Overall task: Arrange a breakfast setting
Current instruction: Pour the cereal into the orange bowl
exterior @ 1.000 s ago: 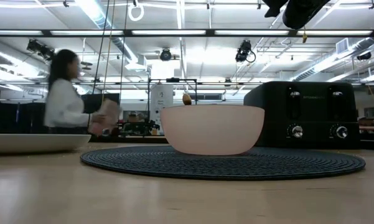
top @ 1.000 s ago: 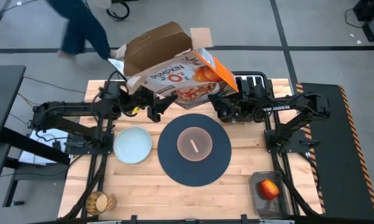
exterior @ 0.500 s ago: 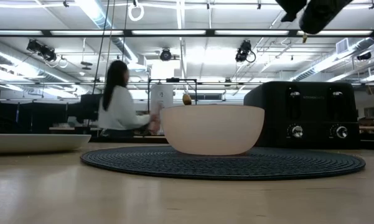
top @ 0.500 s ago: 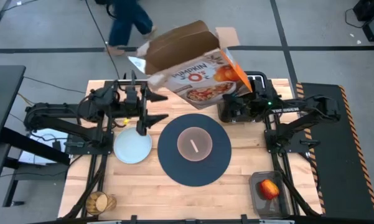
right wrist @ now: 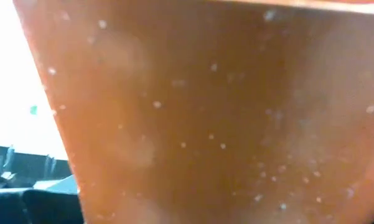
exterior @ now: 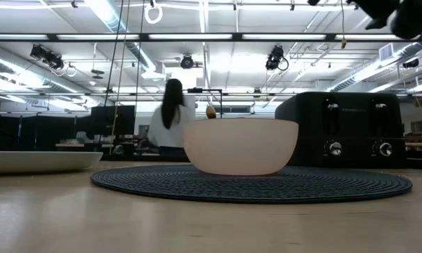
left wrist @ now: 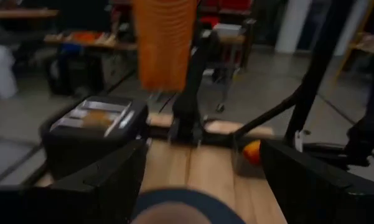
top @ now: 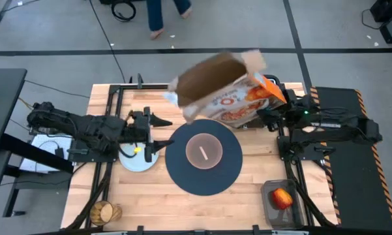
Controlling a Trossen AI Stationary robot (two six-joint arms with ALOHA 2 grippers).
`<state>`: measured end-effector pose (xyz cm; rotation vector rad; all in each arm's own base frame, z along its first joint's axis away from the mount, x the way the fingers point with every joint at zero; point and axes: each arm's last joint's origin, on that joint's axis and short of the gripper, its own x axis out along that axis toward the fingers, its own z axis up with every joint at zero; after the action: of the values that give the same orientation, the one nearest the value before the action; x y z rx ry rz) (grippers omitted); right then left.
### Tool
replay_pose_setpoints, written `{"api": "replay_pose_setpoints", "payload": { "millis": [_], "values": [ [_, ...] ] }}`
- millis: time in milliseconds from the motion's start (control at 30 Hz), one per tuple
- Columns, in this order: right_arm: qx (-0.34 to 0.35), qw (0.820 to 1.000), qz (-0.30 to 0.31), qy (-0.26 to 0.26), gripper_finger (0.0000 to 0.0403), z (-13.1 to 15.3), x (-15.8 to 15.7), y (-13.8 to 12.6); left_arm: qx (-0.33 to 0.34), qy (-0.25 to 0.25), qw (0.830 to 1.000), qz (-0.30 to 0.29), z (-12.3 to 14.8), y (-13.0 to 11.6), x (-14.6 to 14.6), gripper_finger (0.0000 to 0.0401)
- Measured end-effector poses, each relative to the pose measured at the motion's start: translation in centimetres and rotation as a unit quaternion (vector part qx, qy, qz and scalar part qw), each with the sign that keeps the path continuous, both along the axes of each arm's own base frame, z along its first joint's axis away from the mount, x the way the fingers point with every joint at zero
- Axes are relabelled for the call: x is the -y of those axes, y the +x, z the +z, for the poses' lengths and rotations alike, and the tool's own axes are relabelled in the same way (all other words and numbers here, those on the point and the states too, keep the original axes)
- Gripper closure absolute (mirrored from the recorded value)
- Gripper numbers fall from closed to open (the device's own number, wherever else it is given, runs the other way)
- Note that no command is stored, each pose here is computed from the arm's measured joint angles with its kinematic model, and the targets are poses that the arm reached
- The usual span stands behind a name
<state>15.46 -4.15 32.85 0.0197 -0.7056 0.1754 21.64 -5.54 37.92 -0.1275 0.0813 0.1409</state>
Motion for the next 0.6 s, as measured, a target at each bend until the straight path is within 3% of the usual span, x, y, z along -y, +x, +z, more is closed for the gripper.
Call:
{"api": "replay_pose_setpoints", "payload": {
  "millis": [167, 600],
  "values": [
    [-0.074, 0.997, 0.022, 0.003, 0.0089, -0.3, -0.5, -2.1, -0.028, -0.021, 0.999, 0.034, -1.2, 0.4, 2.0, 0.0083],
    [-0.148, 0.987, 0.056, 0.024, 0.0089, -0.7, -1.7, -7.3, -0.045, -0.064, 0.99, 0.119, -4.5, 1.6, 6.7, 0.0083]
  ]
}}
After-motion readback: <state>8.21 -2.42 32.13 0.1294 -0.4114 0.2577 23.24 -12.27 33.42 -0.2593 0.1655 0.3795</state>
